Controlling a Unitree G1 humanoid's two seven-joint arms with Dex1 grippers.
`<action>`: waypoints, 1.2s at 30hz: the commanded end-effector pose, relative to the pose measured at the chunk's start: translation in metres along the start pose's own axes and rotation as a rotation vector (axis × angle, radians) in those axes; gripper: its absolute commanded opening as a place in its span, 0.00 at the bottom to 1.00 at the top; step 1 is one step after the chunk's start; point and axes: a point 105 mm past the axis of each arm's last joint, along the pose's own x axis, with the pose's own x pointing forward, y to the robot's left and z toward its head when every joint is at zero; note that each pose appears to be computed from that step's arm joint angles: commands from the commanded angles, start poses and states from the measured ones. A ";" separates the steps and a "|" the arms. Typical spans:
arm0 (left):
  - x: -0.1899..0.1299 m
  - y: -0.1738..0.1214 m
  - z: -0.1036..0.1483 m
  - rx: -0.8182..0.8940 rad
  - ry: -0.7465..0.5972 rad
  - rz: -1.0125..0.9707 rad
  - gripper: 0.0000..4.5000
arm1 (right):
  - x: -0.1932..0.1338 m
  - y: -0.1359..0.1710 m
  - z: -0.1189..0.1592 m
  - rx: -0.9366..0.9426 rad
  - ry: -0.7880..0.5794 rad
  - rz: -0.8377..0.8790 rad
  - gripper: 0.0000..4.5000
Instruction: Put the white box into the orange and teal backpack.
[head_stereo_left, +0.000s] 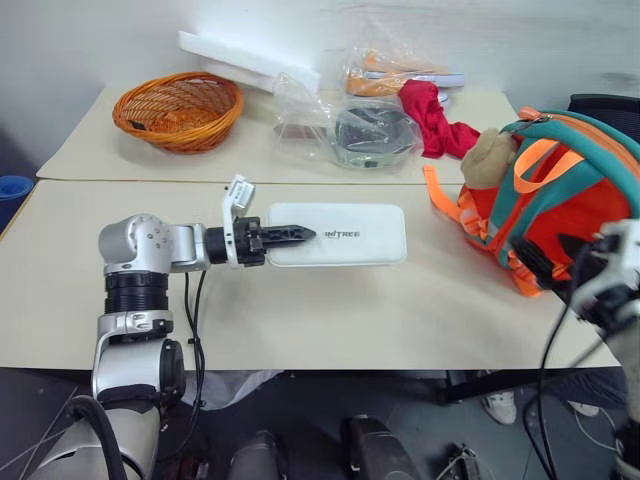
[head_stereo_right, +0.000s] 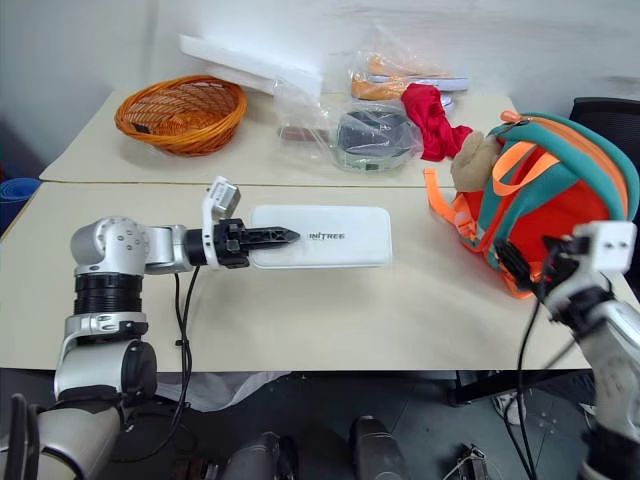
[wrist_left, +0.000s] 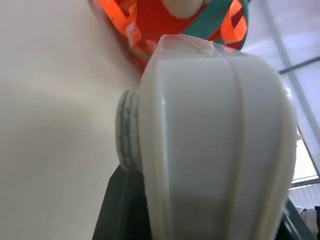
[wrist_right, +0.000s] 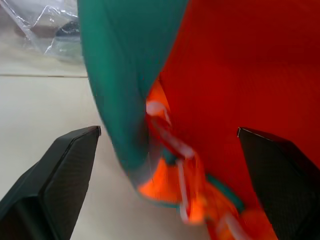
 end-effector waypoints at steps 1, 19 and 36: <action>0.000 -0.032 0.016 0.124 -0.033 -0.103 0.26 | 0.029 0.015 0.006 0.013 -0.025 0.038 1.00; -0.028 -0.027 0.046 0.263 -0.232 0.029 0.26 | 0.055 0.041 0.015 -0.055 -0.103 0.201 0.07; -0.036 -0.099 0.087 0.715 -0.402 -0.280 0.26 | -0.139 0.160 0.056 0.012 0.162 1.215 0.00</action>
